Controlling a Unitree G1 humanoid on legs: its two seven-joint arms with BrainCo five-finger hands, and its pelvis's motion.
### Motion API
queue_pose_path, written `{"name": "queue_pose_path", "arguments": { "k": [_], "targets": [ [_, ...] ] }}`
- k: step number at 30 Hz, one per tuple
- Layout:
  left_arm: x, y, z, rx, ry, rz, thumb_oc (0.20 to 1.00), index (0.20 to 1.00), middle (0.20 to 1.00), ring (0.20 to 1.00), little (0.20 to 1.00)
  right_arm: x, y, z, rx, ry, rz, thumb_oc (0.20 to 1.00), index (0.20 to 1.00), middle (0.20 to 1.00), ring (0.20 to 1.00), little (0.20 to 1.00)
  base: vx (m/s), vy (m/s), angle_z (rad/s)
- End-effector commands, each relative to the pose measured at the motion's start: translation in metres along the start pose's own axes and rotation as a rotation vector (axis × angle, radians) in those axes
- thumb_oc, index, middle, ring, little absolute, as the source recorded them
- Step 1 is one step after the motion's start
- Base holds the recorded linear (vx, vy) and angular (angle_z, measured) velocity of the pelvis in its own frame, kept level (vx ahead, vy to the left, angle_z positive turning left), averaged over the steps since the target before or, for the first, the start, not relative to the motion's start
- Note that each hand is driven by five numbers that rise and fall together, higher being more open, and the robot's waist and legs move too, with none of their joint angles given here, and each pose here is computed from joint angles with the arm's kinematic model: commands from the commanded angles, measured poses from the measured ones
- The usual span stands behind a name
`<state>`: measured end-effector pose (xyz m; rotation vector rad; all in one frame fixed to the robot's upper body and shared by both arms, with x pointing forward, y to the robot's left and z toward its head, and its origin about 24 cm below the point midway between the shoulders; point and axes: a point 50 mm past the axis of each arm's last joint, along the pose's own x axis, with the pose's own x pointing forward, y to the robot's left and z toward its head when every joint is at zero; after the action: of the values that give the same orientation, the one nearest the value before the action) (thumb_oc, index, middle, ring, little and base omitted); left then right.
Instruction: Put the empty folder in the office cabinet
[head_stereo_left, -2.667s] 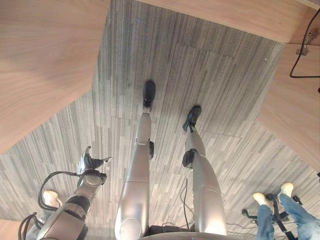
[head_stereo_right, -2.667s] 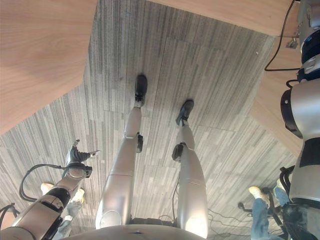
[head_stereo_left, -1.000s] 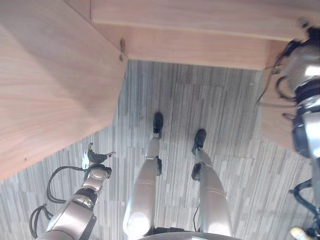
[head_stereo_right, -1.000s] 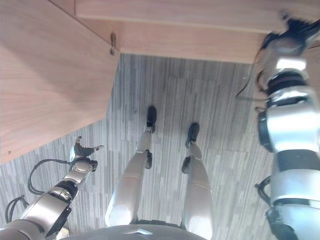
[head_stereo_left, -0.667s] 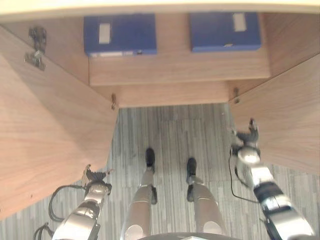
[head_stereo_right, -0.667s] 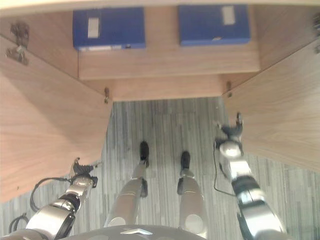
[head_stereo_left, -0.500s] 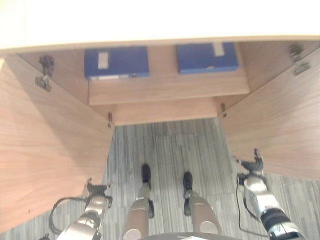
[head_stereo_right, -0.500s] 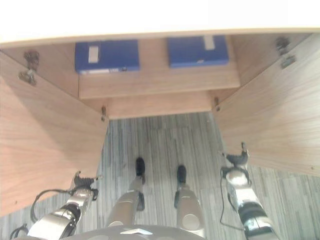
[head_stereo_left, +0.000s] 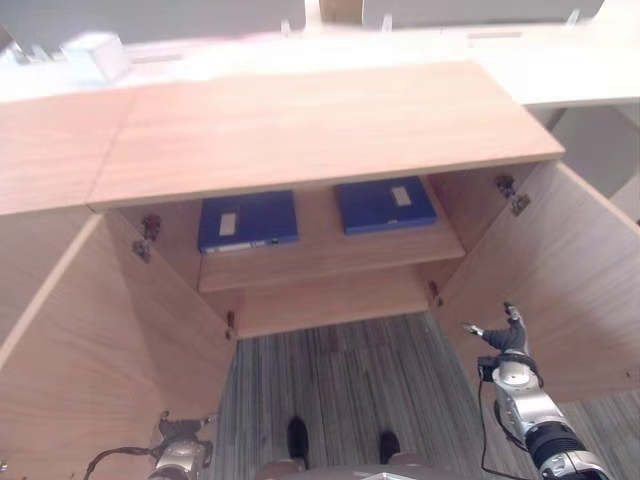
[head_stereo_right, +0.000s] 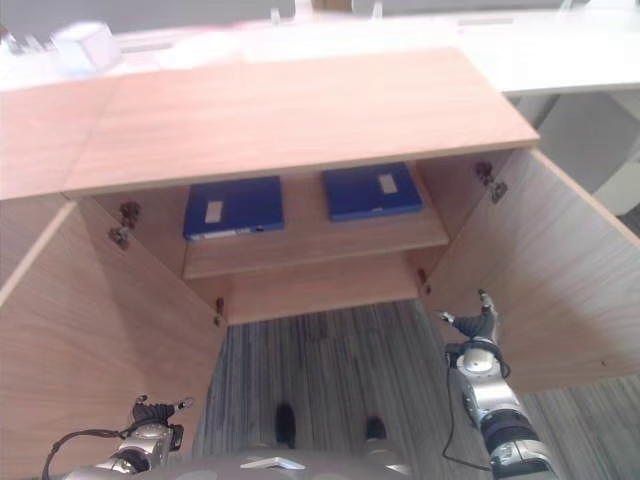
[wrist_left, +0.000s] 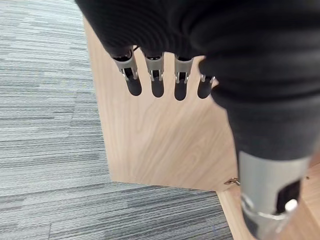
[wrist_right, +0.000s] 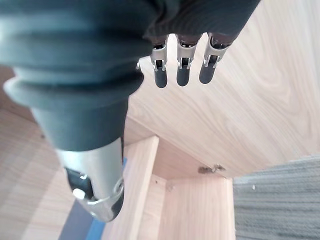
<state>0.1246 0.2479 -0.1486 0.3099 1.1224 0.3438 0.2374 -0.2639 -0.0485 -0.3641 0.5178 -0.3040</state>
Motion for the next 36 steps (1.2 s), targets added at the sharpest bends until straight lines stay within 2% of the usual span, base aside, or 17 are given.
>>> {"name": "queue_pose_path", "arguments": {
  "k": [1,8,9,10,11,15,17,18,22,26,36],
  "targets": [
    [0.003,0.007,0.010,0.084,-0.036,0.005,1.000,1.000,1.000,1.000,1.000,0.016,-0.054,0.049,-0.032,-0.172,-0.142,1.000,1.000,1.000,1.000,1.000,0.06,0.042,-0.17],
    [0.002,0.005,0.006,0.207,-0.056,-0.058,1.000,1.000,1.000,1.000,1.000,-0.003,-0.165,0.111,-0.102,-0.403,-0.435,1.000,1.000,1.000,1.000,1.000,0.03,0.051,-0.10],
    [0.002,0.005,0.006,0.207,-0.056,-0.058,1.000,1.000,1.000,1.000,1.000,-0.003,-0.165,0.111,-0.102,-0.403,-0.435,1.000,1.000,1.000,1.000,1.000,0.00,0.049,-0.13],
    [0.002,0.004,0.005,0.226,-0.058,-0.067,1.000,1.000,1.000,1.000,1.000,-0.013,-0.188,0.125,-0.093,-0.461,-0.522,1.000,1.000,1.000,1.000,1.000,0.01,0.031,-0.13],
    [0.002,0.001,0.006,0.225,-0.035,-0.068,1.000,1.000,1.000,1.000,1.000,-0.014,-0.182,0.133,-0.096,-0.499,-0.514,1.000,1.000,1.000,1.000,1.000,0.01,0.021,-0.12],
    [-0.001,0.000,-0.017,0.282,0.061,-0.046,1.000,1.000,1.000,1.000,1.000,-0.034,-0.198,0.142,-0.101,-0.593,-0.658,1.000,1.000,1.000,1.000,1.000,0.03,-0.015,-0.19],
    [0.002,0.003,-0.003,0.288,0.019,-0.027,1.000,1.000,1.000,1.000,1.000,-0.040,-0.208,0.141,-0.102,-0.594,-0.719,1.000,1.000,1.000,1.000,1.000,0.02,0.016,-0.31],
    [0.003,-0.009,0.025,0.285,-0.056,-0.047,1.000,1.000,1.000,1.000,1.000,-0.047,-0.213,0.147,-0.035,-0.640,-0.785,1.000,1.000,1.000,1.000,1.000,-0.01,0.050,-0.26],
    [-0.001,-0.024,0.021,0.292,-0.058,-0.098,1.000,1.000,1.000,1.000,1.000,-0.055,-0.226,0.141,0.054,-0.624,-0.938,1.000,1.000,1.000,1.000,1.000,-0.06,0.037,-0.29],
    [-0.002,-0.017,-0.004,0.304,0.001,-0.066,1.000,1.000,1.000,1.000,1.000,-0.056,-0.234,0.104,0.209,-0.493,-1.061,1.000,1.000,1.000,1.000,1.000,-0.14,-0.024,-0.38],
    [-0.002,-0.008,-0.009,0.310,0.004,-0.042,1.000,1.000,1.000,1.000,1.000,-0.048,-0.230,0.089,0.353,-0.433,-1.054,1.000,1.000,1.000,1.000,1.000,-0.05,-0.075,0.11]
  ]
}}
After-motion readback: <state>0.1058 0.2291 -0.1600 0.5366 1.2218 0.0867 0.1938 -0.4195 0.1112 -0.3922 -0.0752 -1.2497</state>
